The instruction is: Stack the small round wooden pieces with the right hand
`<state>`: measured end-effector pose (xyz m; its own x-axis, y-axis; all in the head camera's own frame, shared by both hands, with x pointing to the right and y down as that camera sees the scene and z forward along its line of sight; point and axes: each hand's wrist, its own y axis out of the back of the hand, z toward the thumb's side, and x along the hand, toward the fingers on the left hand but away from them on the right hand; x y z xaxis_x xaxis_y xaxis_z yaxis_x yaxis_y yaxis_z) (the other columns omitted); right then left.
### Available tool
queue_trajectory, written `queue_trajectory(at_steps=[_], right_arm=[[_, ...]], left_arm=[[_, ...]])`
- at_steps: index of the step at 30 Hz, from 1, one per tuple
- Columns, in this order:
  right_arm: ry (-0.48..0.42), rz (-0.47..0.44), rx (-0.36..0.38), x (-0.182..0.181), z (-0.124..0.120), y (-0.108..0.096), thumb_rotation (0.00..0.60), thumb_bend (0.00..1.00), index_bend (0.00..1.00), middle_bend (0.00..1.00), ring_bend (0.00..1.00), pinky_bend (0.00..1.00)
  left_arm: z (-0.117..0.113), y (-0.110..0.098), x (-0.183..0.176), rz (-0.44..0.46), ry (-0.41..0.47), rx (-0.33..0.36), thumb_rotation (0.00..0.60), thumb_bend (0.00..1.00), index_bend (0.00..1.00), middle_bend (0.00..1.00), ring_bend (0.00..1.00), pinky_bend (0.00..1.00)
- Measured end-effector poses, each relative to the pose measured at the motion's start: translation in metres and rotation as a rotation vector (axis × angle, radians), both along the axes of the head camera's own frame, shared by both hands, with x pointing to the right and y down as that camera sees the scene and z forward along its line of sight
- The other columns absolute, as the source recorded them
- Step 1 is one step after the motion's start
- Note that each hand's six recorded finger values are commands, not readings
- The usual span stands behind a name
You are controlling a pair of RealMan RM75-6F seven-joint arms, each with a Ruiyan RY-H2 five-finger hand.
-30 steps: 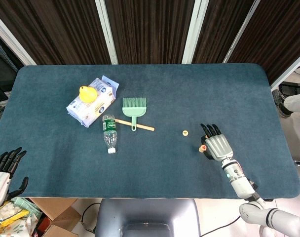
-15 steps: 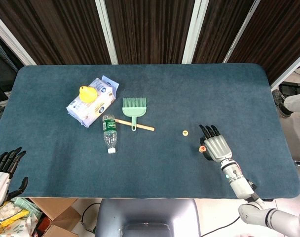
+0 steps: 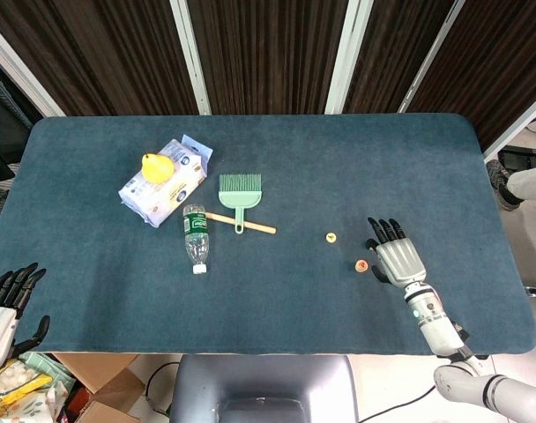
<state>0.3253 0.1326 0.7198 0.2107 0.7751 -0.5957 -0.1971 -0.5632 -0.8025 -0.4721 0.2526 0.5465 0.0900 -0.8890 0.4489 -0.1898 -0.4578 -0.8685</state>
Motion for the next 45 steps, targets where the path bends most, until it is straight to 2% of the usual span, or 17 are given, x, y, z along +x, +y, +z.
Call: queue_trajectory(at_steps=[6, 12, 32, 39, 45], right_arm=[[0.043, 0.03, 0.009, 0.01, 0.01, -0.019, 0.6, 0.46, 0.49, 0.05, 0.0, 0.0], [0.075, 0.038, -0.005, 0.003, 0.026, -0.032, 0.6, 0.46, 0.5, 0.05, 0.0, 0.0], [0.117, 0.027, -0.044, -0.002, 0.047, -0.031, 0.6, 0.46, 0.58, 0.04, 0.0, 0.0], [0.12, 0.029, -0.04, -0.001, 0.047, -0.031, 0.6, 0.46, 0.64, 0.06, 0.0, 0.0], [0.103, 0.034, -0.026, -0.001, 0.043, -0.032, 0.6, 0.47, 0.65, 0.06, 0.0, 0.0]], left_arm=[[0.001, 0.0, 0.001, 0.002, -0.007, -0.003, 0.6, 0.48, 0.0, 0.0, 0.0, 0.0], [0.003, -0.001, 0.0, -0.001, -0.013, -0.006, 0.6, 0.48, 0.0, 0.0, 0.0, 0.0], [0.003, -0.001, 0.0, -0.002, -0.016, -0.005, 0.6, 0.48, 0.0, 0.0, 0.0, 0.0], [0.002, -0.001, -0.001, -0.004, -0.013, -0.003, 0.6, 0.48, 0.0, 0.0, 0.0, 0.0], [0.002, -0.001, -0.001, -0.005, -0.011, -0.002, 0.6, 0.48, 0.0, 0.0, 0.0, 0.0]])
